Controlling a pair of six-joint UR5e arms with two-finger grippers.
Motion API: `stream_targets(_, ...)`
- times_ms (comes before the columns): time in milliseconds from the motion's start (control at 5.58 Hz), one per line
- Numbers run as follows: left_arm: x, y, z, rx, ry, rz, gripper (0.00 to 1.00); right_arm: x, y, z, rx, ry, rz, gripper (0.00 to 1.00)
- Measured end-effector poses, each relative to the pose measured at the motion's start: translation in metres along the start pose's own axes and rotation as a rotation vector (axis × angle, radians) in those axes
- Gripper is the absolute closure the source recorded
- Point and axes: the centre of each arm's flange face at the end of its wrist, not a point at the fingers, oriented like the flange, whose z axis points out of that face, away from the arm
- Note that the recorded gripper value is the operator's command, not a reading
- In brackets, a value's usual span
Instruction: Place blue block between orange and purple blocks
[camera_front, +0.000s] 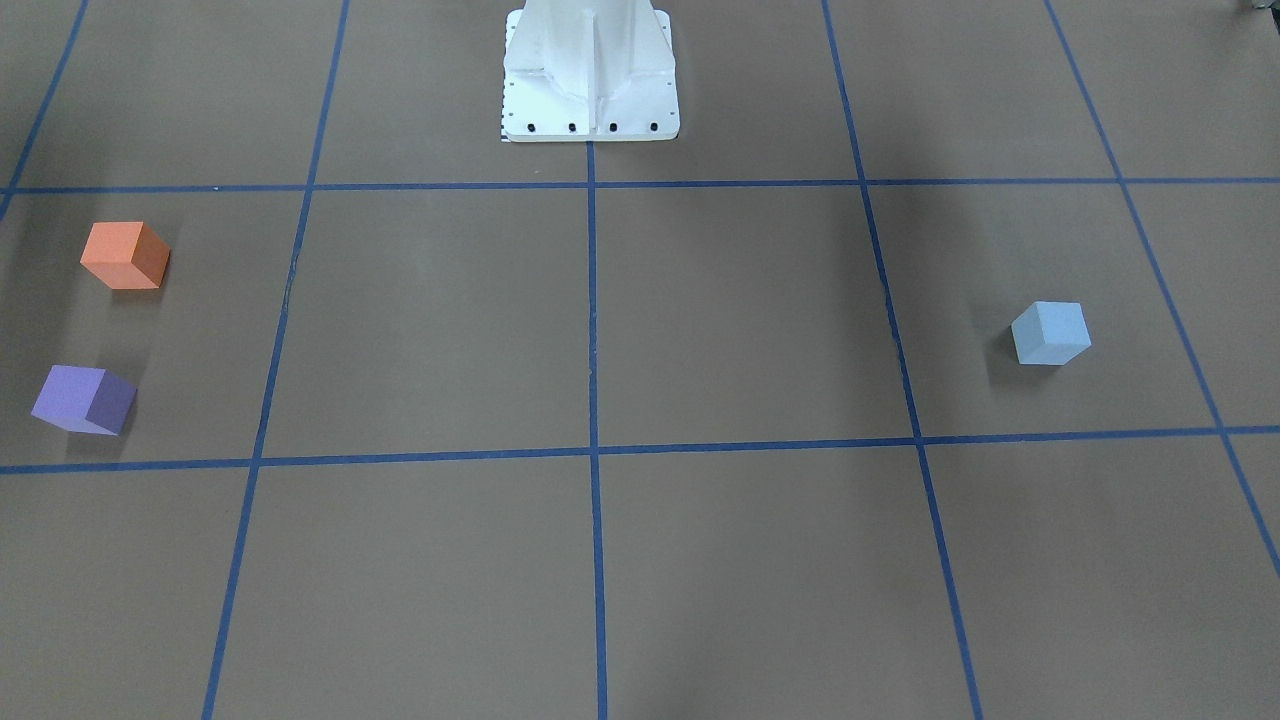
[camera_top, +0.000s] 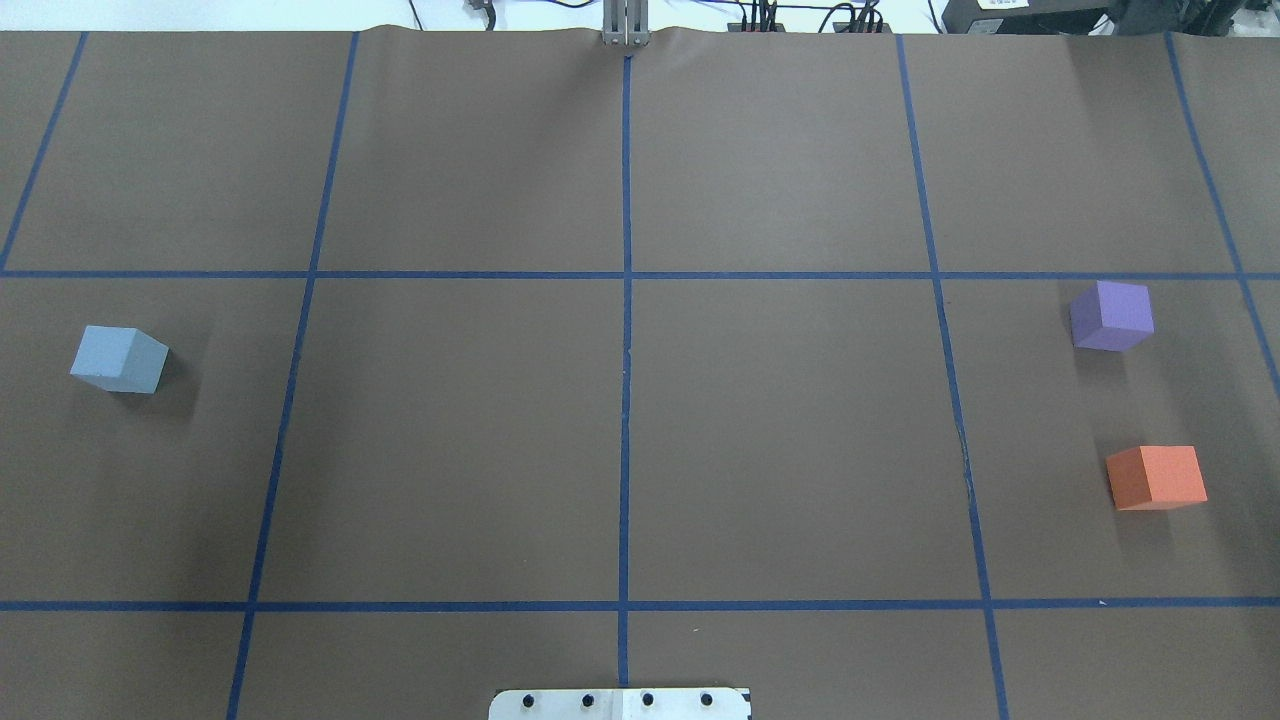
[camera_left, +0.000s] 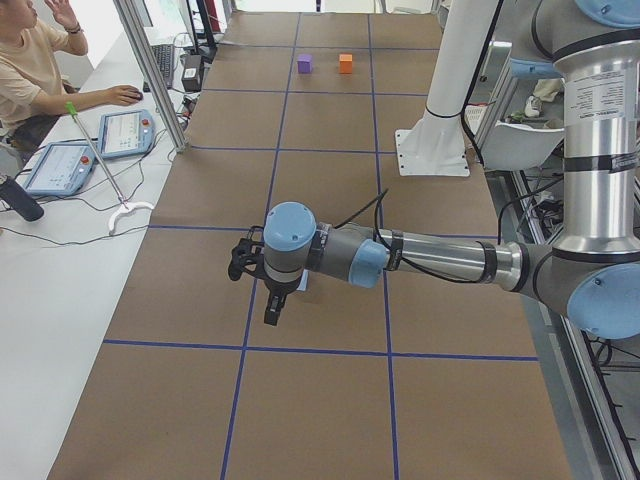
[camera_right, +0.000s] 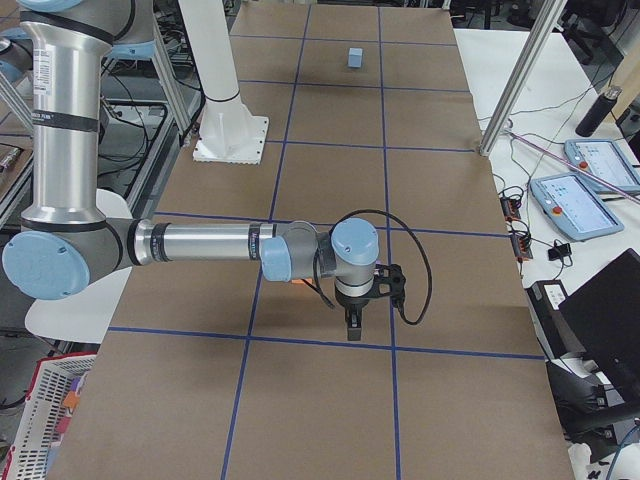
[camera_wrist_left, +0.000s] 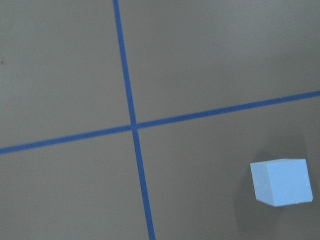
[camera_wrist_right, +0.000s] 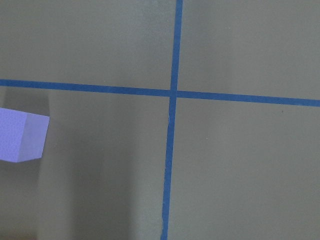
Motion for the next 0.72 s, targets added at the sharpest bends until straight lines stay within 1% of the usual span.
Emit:
stream_targets(179, 0.001, -0.011, 0.000, 0.050, 0.007, 0.026, 0.00, -0.001, -0.003, -0.001, 0.030, -0.002, -0.026, 0.00)
stream_targets(358, 0.007, -0.017, 0.003, 0.080, 0.018, 0.001, 0.00, 0.000, -0.002, 0.000, 0.044, -0.004, -0.038, 0.00)
stream_targets(538, 0.023, -0.021, 0.014, 0.091, 0.042, -0.009, 0.00, 0.002, 0.000, 0.002, 0.045, -0.007, -0.038, 0.00)
stream_targets(717, 0.045, -0.024, 0.033, 0.075, 0.072, 0.007, 0.00, 0.003, 0.001, 0.003, 0.043, -0.008, -0.037, 0.00)
